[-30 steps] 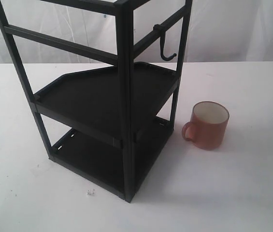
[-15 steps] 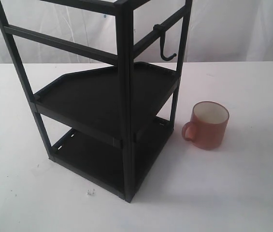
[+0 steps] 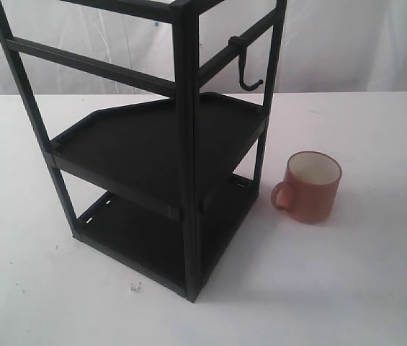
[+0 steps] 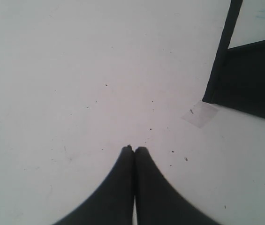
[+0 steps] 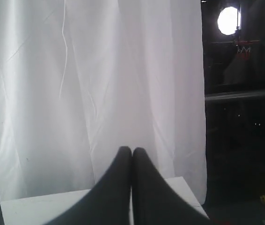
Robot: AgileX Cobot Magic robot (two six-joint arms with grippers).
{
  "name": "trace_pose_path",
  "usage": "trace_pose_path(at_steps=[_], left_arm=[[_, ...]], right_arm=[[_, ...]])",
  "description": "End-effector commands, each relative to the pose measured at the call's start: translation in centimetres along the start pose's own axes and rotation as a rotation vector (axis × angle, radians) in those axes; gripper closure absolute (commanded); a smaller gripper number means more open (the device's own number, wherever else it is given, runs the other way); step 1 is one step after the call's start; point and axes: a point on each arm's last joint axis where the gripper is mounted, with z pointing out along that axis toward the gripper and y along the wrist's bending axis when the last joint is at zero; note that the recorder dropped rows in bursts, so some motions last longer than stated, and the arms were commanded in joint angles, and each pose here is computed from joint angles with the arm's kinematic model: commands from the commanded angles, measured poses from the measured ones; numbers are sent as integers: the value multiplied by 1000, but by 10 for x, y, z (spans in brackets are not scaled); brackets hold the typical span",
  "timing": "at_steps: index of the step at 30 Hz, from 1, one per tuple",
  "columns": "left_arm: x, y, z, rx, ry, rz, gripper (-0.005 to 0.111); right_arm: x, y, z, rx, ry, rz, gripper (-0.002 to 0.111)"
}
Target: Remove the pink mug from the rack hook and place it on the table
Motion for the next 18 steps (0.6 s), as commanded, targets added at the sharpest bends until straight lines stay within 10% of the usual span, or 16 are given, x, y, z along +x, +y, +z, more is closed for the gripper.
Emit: trace_pose_path(at_steps=[1, 10, 18], left_arm=[[1, 0, 0, 5, 5, 0, 107], [1, 0, 0, 5, 5, 0, 107], [1, 0, 0, 5, 5, 0, 107]], right_arm=[[3, -3, -27, 29, -77, -73, 108], [46, 0, -40, -105, -377, -215, 108], [148, -12, -24, -81, 52, -138, 108]])
